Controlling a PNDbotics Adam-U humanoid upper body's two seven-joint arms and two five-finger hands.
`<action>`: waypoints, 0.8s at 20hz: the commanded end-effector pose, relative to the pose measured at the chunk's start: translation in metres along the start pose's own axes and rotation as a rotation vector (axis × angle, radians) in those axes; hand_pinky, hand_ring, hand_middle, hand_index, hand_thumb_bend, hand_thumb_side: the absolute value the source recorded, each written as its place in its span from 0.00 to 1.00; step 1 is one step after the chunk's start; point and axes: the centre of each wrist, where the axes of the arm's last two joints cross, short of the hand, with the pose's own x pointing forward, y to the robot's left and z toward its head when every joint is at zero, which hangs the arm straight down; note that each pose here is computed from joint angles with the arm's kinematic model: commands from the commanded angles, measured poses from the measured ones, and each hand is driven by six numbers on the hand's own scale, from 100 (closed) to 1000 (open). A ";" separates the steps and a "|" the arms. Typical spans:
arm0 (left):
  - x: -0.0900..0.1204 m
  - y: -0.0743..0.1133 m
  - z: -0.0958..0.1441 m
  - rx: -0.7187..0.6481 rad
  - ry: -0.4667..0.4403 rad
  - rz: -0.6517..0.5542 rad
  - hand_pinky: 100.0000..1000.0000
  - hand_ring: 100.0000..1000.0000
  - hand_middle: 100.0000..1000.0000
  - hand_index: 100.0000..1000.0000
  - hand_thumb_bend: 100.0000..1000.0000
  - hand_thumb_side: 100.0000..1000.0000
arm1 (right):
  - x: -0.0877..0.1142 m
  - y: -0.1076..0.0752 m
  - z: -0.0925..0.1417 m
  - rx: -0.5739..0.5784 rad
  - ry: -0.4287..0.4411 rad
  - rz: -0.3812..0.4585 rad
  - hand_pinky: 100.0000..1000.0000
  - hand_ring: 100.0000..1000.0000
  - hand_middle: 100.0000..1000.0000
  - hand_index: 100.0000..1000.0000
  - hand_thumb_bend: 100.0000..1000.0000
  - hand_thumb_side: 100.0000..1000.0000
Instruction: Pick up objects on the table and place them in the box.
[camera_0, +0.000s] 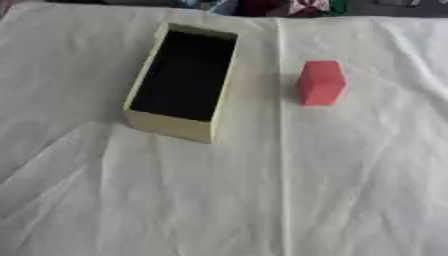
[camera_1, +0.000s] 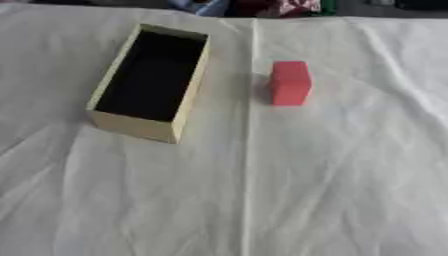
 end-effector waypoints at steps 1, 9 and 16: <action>0.007 0.002 -0.006 -0.022 -0.033 -0.005 0.52 0.49 0.47 0.63 0.07 0.00 | -0.004 0.006 -0.012 0.078 -0.023 0.049 0.83 0.87 0.89 0.92 0.07 0.44; 0.006 0.003 -0.005 -0.016 -0.027 -0.012 0.52 0.49 0.47 0.63 0.07 0.00 | -0.003 0.039 -0.053 0.267 -0.101 0.110 0.84 0.88 0.89 0.93 0.27 0.40; 0.006 0.004 -0.004 -0.011 -0.024 -0.012 0.52 0.49 0.47 0.63 0.07 0.00 | -0.025 0.055 -0.067 0.418 -0.102 0.155 0.84 0.89 0.89 0.94 0.34 0.34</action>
